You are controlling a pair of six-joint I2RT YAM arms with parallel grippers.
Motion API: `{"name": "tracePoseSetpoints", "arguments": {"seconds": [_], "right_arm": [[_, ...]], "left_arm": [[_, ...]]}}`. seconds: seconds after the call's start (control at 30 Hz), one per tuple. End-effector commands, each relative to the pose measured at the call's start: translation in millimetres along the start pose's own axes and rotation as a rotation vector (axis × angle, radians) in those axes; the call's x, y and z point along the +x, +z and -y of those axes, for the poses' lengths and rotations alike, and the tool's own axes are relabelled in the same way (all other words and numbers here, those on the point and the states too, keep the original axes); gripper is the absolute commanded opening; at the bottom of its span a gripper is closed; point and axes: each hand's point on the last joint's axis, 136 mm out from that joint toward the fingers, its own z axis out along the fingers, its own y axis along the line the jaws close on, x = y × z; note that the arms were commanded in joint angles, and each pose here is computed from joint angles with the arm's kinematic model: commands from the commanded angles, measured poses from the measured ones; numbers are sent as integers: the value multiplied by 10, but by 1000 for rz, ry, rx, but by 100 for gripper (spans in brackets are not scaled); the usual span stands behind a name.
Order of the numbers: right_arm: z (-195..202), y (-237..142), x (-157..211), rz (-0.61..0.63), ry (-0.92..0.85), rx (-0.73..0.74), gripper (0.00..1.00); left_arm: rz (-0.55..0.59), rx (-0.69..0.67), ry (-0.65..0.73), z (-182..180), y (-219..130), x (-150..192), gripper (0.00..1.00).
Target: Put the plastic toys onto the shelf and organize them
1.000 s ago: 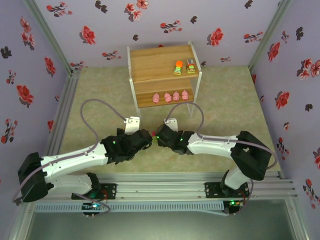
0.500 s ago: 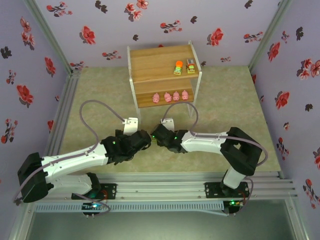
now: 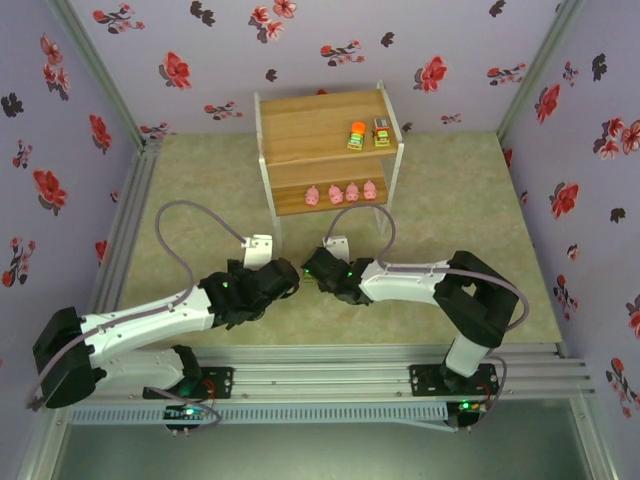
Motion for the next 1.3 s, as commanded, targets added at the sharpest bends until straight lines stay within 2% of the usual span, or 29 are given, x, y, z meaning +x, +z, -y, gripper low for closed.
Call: {"name": "tracePoseSetpoints", "arguments": {"seconds": [0.0, 0.57, 1.27], "right_arm": [[-20, 62, -9, -4, 18, -6, 48], [-36, 181, 60, -33, 15, -6, 47], [-35, 266, 39, -38, 14, 4, 41]], "left_arm": [[5, -16, -25, -73, 3, -6, 86], [-7, -21, -32, -97, 38, 29, 86], [-22, -20, -38, -124, 63, 95, 86]]}}
